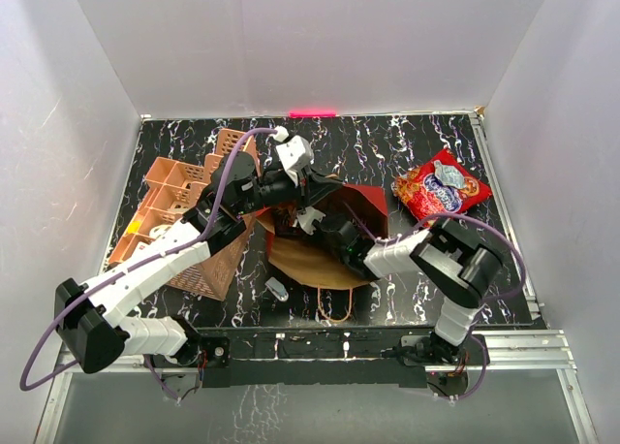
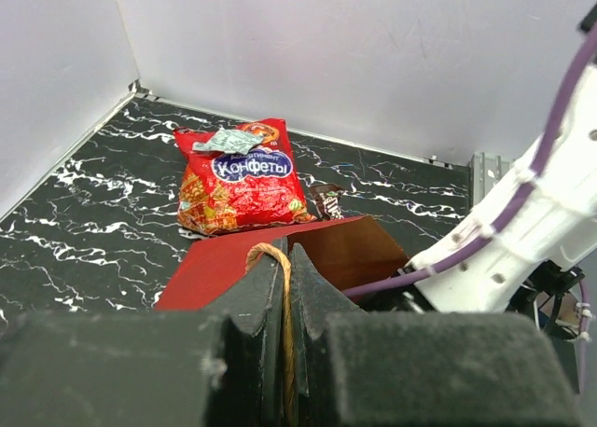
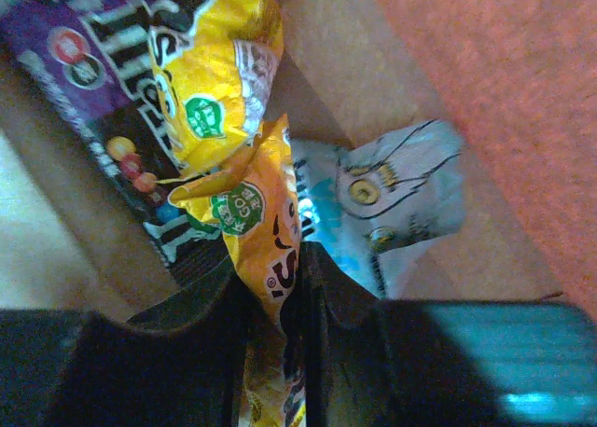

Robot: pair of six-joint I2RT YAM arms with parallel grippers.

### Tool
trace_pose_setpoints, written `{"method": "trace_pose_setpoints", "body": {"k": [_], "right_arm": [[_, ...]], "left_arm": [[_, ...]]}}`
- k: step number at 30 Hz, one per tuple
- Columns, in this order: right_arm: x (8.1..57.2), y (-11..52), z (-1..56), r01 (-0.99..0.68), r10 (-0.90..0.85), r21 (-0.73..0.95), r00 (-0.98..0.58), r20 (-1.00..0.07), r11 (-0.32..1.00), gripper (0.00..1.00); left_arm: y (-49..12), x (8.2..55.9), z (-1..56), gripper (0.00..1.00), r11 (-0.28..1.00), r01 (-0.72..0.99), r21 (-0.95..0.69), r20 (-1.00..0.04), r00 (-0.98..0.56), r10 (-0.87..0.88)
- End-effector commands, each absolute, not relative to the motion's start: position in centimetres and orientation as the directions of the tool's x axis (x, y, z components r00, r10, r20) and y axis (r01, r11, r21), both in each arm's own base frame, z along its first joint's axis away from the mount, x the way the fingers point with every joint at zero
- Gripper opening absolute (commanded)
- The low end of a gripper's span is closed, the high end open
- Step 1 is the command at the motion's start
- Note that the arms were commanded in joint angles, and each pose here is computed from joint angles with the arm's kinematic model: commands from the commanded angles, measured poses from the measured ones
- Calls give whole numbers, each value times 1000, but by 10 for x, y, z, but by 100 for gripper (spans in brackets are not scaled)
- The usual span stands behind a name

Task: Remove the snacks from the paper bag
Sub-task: Take out the snack from the paper bag, then place the snack at the center of the board.

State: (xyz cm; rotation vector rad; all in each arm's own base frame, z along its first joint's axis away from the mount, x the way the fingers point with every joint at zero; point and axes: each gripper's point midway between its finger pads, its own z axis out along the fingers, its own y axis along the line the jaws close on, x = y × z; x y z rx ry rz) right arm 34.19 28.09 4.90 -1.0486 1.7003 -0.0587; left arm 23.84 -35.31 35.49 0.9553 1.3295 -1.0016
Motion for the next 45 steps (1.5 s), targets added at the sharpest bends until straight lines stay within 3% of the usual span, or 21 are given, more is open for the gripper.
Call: {"method": "trace_pose_setpoints", "body": {"k": [1,13,21,28,32,39,42,45], "right_arm": [[328,302,104,-671,-548,-465,104,-830,577,9],[227,288,147,-880,-425,-318,152,-893,354,7],[203,249,246,-832,-246,-204,84,-966,516,7],[194,192,348,-662,79,95,-54,-995,744,7],[192,162,384,-561,159,172,-73,-985,810,7],[197,146,387,-451,179,232,-157,-971,862,7],[214,113,376,-221,192,230,-182,-964,948,7],[231,88,358,-18,117,122,-197,-973,992,7]], "left_arm": [[-343,237,387,0,347,937,38,-991,79,-104],[-337,249,385,0,418,907,44,-991,91,-93],[-330,253,388,0,457,887,60,-990,112,-88],[-329,255,387,0,465,883,65,-990,115,-79],[-329,256,388,0,470,880,72,-990,120,-73],[-326,260,388,0,490,868,74,-990,122,-66],[-324,263,390,0,512,856,74,-990,126,-66],[-323,269,396,0,537,842,56,-990,118,-82]]}}
